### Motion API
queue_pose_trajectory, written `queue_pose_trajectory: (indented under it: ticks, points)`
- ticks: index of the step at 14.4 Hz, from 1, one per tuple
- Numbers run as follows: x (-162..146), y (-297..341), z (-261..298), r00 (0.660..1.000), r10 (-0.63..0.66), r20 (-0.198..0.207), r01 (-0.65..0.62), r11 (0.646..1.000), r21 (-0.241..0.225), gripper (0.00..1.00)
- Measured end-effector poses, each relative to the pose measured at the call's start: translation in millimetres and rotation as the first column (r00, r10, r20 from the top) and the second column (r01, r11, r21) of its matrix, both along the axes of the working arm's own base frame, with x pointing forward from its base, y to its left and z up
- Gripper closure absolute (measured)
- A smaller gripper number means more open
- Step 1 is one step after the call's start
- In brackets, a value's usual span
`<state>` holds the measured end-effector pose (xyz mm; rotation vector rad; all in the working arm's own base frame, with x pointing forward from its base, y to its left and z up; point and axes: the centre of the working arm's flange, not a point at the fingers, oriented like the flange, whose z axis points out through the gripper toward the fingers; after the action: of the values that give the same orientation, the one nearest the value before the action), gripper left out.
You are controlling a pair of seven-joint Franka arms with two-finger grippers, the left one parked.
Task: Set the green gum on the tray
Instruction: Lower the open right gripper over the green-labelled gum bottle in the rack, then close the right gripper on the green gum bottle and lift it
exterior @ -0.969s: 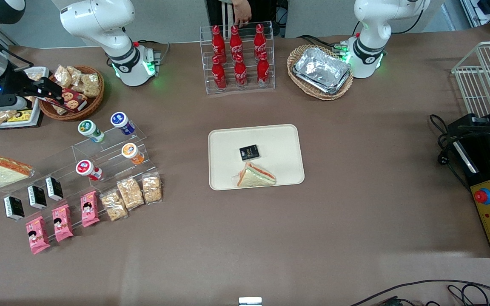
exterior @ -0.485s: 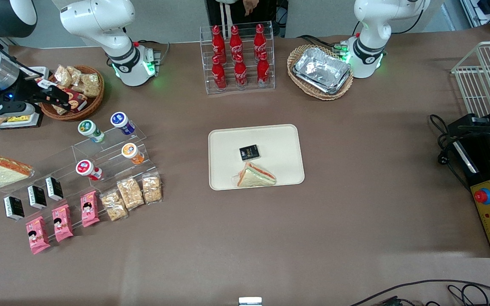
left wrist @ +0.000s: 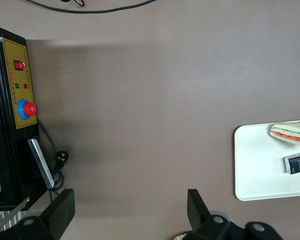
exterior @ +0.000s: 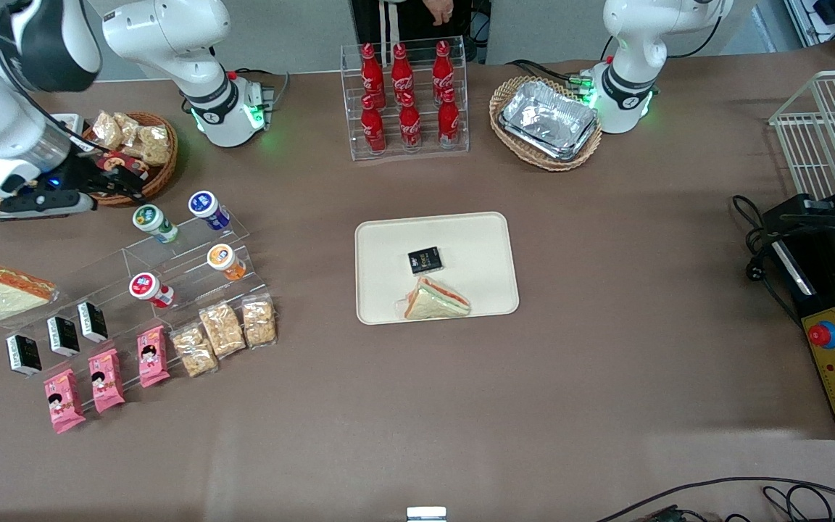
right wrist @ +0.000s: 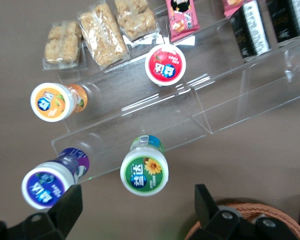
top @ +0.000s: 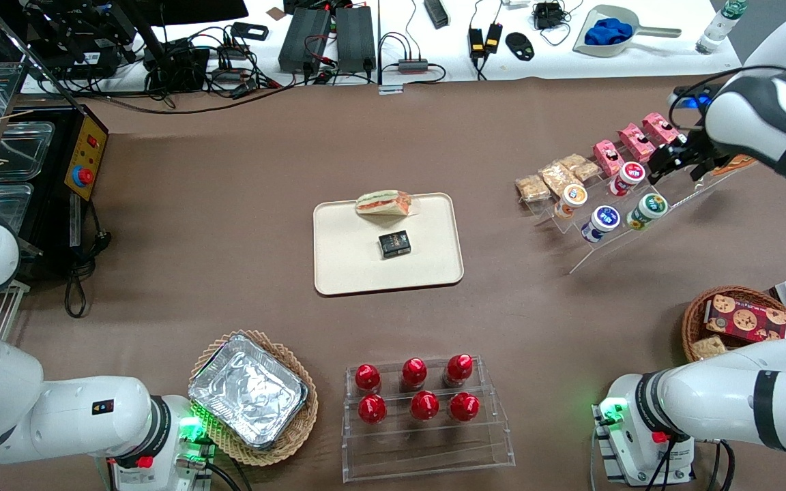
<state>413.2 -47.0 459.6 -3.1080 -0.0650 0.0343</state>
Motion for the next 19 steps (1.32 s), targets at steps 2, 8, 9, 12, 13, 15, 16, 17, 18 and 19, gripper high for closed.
queue_pose_trajectory:
  ticks: [2, 8, 9, 12, 13, 15, 16, 17, 18, 19]
  points:
    - [0, 0, -22, 1.000, -0.004, -0.008, 0.004, 1.000, 0.000, 0.00]
    - [2, -1, -72, 1.000, -0.013, -0.027, 0.013, 1.000, -0.009, 0.00]
    - [1, -1, -78, 0.999, -0.016, -0.029, 0.016, 1.000, -0.009, 0.00]
    - [-4, -2, -90, 0.999, -0.021, -0.036, 0.020, 1.000, -0.007, 0.00]
    - [-6, -3, -93, 0.999, -0.022, -0.041, 0.022, 1.000, -0.006, 0.01]
    - [-9, -3, -97, 0.999, -0.021, -0.049, 0.021, 1.000, -0.005, 0.06]
    - [-10, -2, -97, 0.999, -0.020, -0.050, 0.020, 1.000, -0.004, 0.15]
    - [-10, -2, -97, 0.999, -0.020, -0.050, 0.020, 1.000, -0.004, 0.20]
    - [-10, -2, -97, 0.999, -0.020, -0.050, 0.019, 1.000, -0.004, 0.20]
    - [-11, -2, -97, 0.999, -0.019, -0.051, 0.018, 1.000, -0.004, 0.29]
